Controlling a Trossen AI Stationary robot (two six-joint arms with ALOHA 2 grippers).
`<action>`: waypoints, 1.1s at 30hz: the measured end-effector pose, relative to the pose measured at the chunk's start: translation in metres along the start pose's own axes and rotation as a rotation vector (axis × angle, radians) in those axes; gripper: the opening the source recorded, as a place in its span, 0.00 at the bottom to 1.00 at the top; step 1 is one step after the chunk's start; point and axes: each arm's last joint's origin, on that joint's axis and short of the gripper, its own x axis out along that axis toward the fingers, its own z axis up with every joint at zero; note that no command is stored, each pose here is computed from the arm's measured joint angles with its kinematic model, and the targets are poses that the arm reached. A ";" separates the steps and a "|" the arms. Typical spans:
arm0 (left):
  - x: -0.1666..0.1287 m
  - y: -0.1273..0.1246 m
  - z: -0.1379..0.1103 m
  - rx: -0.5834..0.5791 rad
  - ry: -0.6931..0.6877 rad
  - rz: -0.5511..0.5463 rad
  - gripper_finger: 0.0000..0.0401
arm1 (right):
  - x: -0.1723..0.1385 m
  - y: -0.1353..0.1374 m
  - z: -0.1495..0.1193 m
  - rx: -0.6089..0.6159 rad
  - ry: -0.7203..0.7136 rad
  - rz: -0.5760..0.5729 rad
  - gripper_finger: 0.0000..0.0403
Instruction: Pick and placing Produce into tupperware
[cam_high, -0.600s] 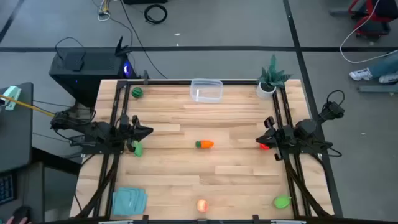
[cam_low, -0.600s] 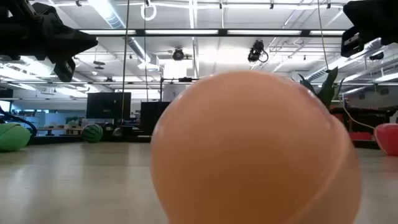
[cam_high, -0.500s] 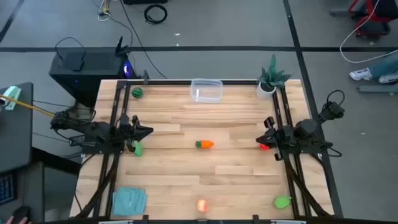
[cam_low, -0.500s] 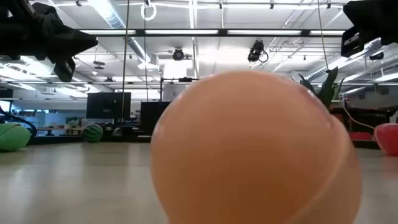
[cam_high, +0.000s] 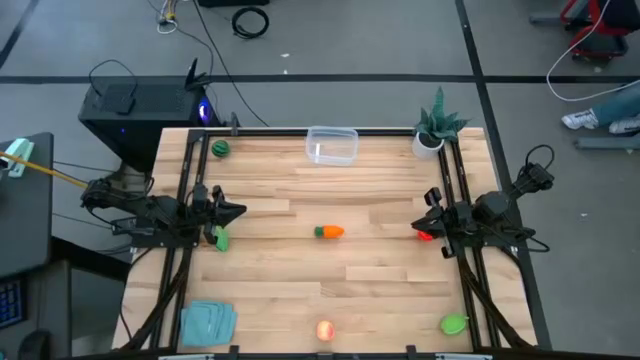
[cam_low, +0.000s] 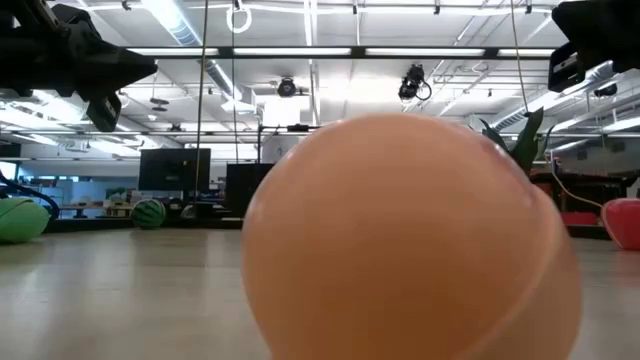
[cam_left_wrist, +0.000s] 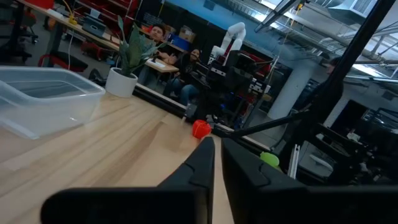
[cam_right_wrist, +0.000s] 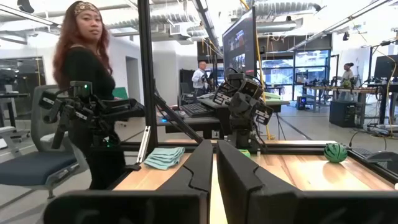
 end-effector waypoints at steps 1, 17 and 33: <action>0.000 0.000 0.000 0.000 0.000 0.000 0.10 | 0.000 0.000 0.000 0.000 0.000 0.000 0.07; 0.000 0.000 0.000 0.000 0.000 0.000 0.07 | 0.000 0.000 0.000 0.000 0.000 0.000 0.07; 0.000 0.000 0.000 0.000 0.000 0.000 0.09 | 0.000 0.000 0.000 0.000 0.001 0.000 0.07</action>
